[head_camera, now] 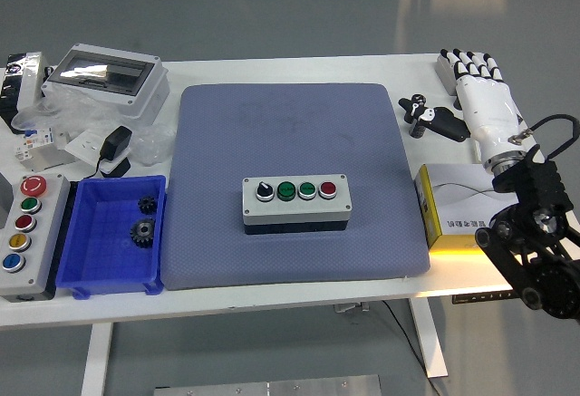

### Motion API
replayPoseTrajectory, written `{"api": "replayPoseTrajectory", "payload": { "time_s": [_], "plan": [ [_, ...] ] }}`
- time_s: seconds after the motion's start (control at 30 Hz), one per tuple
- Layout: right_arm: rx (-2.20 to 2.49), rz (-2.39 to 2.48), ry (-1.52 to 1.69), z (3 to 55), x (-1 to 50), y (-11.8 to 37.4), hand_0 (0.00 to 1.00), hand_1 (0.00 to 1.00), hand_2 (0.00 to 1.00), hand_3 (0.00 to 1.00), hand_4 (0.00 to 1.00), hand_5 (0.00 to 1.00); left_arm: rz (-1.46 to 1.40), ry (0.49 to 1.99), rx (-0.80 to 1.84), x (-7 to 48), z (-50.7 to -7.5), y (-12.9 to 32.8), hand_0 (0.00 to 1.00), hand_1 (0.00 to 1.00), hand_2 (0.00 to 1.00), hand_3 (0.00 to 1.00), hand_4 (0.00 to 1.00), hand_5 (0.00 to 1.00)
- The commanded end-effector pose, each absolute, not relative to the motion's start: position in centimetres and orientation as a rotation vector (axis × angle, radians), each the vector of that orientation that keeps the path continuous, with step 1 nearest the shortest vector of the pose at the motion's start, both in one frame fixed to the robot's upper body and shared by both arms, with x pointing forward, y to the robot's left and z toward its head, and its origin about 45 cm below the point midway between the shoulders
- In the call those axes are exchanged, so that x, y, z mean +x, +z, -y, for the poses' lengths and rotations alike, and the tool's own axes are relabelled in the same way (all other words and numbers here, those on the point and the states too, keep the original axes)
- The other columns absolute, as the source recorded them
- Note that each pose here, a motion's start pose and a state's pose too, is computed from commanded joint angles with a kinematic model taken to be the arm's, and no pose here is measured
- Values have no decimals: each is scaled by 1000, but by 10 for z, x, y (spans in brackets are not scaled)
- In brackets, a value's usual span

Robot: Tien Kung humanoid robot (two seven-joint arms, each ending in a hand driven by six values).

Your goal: Pick up the button,place it on the desk,press the button,press the button

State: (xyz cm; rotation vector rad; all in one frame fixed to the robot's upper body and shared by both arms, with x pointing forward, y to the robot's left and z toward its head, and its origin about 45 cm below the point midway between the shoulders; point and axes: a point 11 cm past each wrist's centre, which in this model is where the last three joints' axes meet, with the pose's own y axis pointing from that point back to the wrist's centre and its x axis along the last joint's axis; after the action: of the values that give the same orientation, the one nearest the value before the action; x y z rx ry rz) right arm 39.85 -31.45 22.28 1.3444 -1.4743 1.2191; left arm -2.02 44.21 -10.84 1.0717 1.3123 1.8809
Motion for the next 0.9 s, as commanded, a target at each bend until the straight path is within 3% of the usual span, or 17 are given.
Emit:
{"api": "replayPoseTrajectory", "payload": {
  "time_s": [0.57, 0.9],
  "plan": [
    [1594, 1714, 1025, 293, 358, 199, 998, 998, 998, 998, 998, 998, -1303, 1860, 1096, -15, -440, -109, 652, 625, 620, 679, 802, 224],
    [1615, 1858, 923, 306, 345, 202, 998, 998, 998, 998, 998, 998, -1305, 1847, 1118, -16, -442, -108, 653, 624, 620, 680, 804, 226]
  ]
}}
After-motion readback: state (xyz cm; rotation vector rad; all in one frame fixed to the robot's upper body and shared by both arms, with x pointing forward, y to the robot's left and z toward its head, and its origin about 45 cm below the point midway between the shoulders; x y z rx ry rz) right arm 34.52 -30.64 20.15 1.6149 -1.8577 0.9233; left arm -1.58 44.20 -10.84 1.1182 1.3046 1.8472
